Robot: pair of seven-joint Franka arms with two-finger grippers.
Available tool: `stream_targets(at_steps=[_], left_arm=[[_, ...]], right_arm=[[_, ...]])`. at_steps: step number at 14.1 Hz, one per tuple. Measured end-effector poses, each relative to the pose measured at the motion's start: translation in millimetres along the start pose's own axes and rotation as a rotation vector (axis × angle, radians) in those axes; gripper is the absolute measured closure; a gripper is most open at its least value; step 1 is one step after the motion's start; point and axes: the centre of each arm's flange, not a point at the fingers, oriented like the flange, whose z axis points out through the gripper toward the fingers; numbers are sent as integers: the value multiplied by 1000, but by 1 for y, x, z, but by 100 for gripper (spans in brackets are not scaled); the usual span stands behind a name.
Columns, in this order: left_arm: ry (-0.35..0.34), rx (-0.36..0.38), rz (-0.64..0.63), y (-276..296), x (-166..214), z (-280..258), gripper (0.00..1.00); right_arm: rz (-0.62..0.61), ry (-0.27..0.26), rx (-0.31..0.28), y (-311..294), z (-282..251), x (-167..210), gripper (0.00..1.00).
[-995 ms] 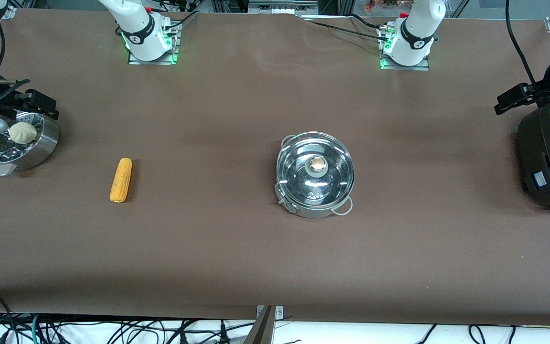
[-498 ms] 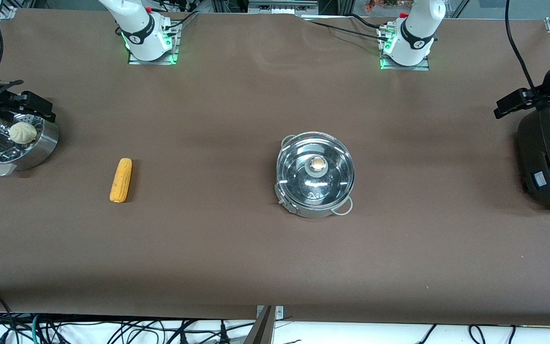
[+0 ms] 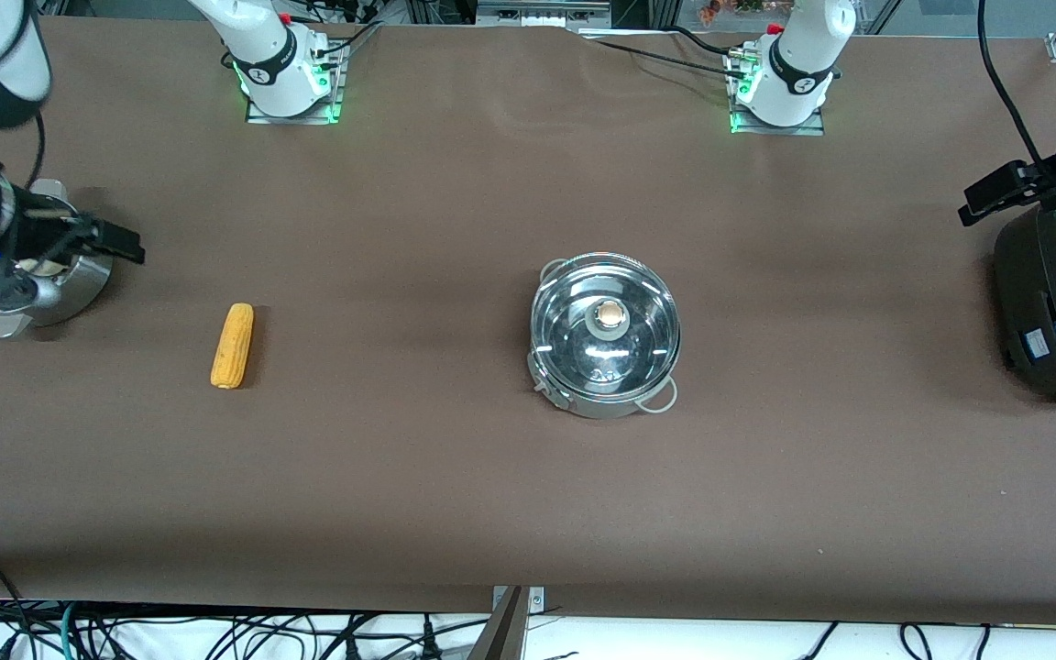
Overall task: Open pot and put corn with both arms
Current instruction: 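Reach the right gripper to the corn cob while the left gripper moves out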
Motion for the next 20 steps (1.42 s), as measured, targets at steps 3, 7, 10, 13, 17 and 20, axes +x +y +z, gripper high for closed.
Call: stream_targets(at_steps=[3, 7, 10, 13, 17, 20], left_arm=[[-33, -26, 8, 22, 3, 13, 0], [-102, -49, 5, 45, 32, 62, 0], [-113, -48, -10, 48, 37, 71, 0], [-106, -49, -13, 55, 35, 67, 0], [-107, -49, -13, 55, 35, 67, 0], [-108, -49, -12, 56, 35, 67, 0]], right_arm=[[-3, 4, 9, 0, 45, 32, 0], [-8, 35, 22, -2, 122, 72, 0], [-7, 58, 27, -3, 190, 82, 0], [-5, 92, 27, -3, 227, 73, 0], [2, 104, 25, 1, 255, 60, 0], [5, 116, 24, 2, 257, 59, 0]])
